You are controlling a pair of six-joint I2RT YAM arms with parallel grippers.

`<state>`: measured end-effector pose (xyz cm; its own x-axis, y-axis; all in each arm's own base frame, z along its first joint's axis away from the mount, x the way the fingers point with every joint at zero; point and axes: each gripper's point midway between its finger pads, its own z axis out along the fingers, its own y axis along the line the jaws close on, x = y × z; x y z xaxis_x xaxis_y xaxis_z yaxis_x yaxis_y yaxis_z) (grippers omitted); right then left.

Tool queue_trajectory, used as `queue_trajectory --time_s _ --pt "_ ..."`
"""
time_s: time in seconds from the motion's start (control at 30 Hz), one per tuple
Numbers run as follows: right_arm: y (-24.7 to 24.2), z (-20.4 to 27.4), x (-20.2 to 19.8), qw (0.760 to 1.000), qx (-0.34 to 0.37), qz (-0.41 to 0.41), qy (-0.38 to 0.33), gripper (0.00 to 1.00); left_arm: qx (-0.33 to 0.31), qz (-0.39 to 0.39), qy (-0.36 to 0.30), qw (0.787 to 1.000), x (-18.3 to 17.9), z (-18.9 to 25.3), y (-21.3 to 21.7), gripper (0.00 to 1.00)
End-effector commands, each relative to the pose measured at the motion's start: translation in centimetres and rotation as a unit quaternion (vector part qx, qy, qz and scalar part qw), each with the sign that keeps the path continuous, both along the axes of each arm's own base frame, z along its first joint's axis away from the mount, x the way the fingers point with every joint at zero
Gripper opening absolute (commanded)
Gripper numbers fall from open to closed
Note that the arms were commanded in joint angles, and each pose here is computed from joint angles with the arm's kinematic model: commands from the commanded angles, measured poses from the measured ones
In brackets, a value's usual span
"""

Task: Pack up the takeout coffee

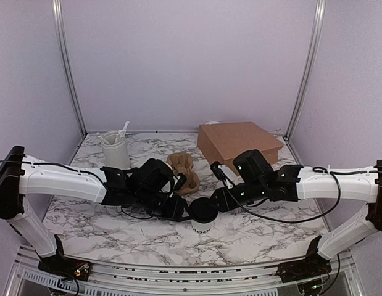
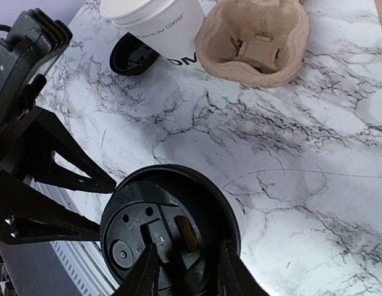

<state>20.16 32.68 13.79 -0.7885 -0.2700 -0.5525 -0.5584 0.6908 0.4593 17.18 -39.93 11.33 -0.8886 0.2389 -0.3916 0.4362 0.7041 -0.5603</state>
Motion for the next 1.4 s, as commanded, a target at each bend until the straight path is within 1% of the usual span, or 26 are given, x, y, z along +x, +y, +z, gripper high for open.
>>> queue_trajectory --time_s 0.0,0.37,0.67,0.8,0.97,1.13,1.27,1.37 --pt "0.3 0.5 -0.9 1.0 0.018 -0.002 0.008 0.3 0.024 0.014 0.005 1.0 0.7 -1.4 0.2 0.44" --pt "-0.6 0.8 -0.8 0.998 0.032 -0.052 0.019 0.29 0.021 0.023 0.006 0.999 2.3 -0.8 0.0 0.44" --pt "-1.1 -0.2 -0.9 0.996 0.03 -0.073 0.033 0.28 0.028 0.012 0.015 0.999 2.3 -1.2 -0.5 0.44" --pt "-1.2 -0.4 -0.9 0.996 0.03 -0.077 0.036 0.29 0.046 0.014 0.022 0.999 2.1 -2.3 0.0 0.44" --pt "-1.9 -2.0 -1.3 0.995 0.018 -0.083 0.046 0.28 0.095 0.021 0.044 0.994 1.4 -6.1 1.8 0.43" --pt "-2.5 -3.1 -1.8 0.994 0.016 -0.091 0.059 0.28 0.119 0.027 0.061 0.991 0.5 -8.9 3.2 0.42" --pt "-2.8 -3.5 -1.9 0.994 0.012 -0.093 0.061 0.28 0.13 0.03 0.065 0.989 0.3 -9.8 3.9 0.42" --pt "-2.6 -3.0 -1.7 0.994 0.015 -0.092 0.057 0.28 0.121 0.029 0.058 0.99 0.5 -9.0 3.6 0.41"
